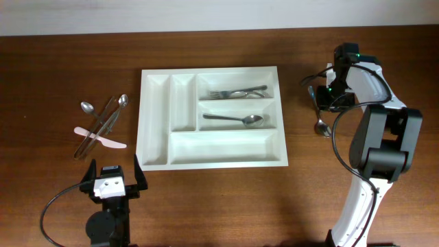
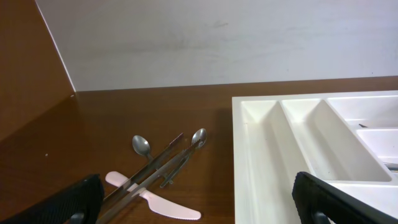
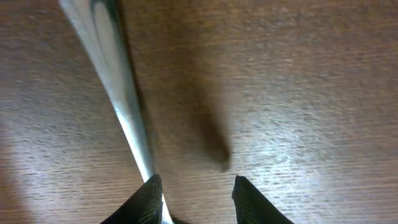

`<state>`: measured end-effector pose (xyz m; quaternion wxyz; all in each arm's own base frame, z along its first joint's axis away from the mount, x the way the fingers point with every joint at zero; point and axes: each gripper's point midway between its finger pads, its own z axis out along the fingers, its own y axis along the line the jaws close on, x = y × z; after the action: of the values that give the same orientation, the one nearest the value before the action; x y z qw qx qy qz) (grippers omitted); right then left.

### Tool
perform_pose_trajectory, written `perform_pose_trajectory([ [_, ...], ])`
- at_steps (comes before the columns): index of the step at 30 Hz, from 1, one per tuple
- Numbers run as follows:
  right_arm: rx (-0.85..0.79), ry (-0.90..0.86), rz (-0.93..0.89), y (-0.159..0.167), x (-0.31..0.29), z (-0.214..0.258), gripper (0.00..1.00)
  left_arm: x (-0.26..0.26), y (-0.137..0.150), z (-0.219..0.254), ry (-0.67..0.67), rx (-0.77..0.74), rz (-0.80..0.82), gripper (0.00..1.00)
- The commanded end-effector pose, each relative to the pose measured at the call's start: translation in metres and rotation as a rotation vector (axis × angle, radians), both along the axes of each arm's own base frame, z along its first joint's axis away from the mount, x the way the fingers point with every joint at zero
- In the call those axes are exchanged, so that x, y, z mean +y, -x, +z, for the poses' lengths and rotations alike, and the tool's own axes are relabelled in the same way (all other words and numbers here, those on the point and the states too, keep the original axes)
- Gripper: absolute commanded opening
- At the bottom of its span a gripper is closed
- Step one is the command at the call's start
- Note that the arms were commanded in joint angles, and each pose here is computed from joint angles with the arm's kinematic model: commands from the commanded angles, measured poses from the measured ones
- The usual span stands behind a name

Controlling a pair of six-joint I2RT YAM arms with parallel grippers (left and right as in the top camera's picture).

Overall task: Pack container
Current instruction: 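Lower the right gripper and close it on the spoon handle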

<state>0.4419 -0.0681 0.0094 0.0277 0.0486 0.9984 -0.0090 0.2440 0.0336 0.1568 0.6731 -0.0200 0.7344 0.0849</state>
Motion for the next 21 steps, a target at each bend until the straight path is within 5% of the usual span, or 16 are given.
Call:
perform_pose_trajectory([
  [1,-0.014,-0.042,0.013,-0.001,0.01,0.003,0.37,-0.001,0.0,0.0,-0.009,-0.001,-0.006,0.99],
  [21,0.083,-0.091,0.032,0.026,0.019,-0.028,0.33,-0.001,0.0,0.0,-0.009,-0.001,-0.006,0.99],
])
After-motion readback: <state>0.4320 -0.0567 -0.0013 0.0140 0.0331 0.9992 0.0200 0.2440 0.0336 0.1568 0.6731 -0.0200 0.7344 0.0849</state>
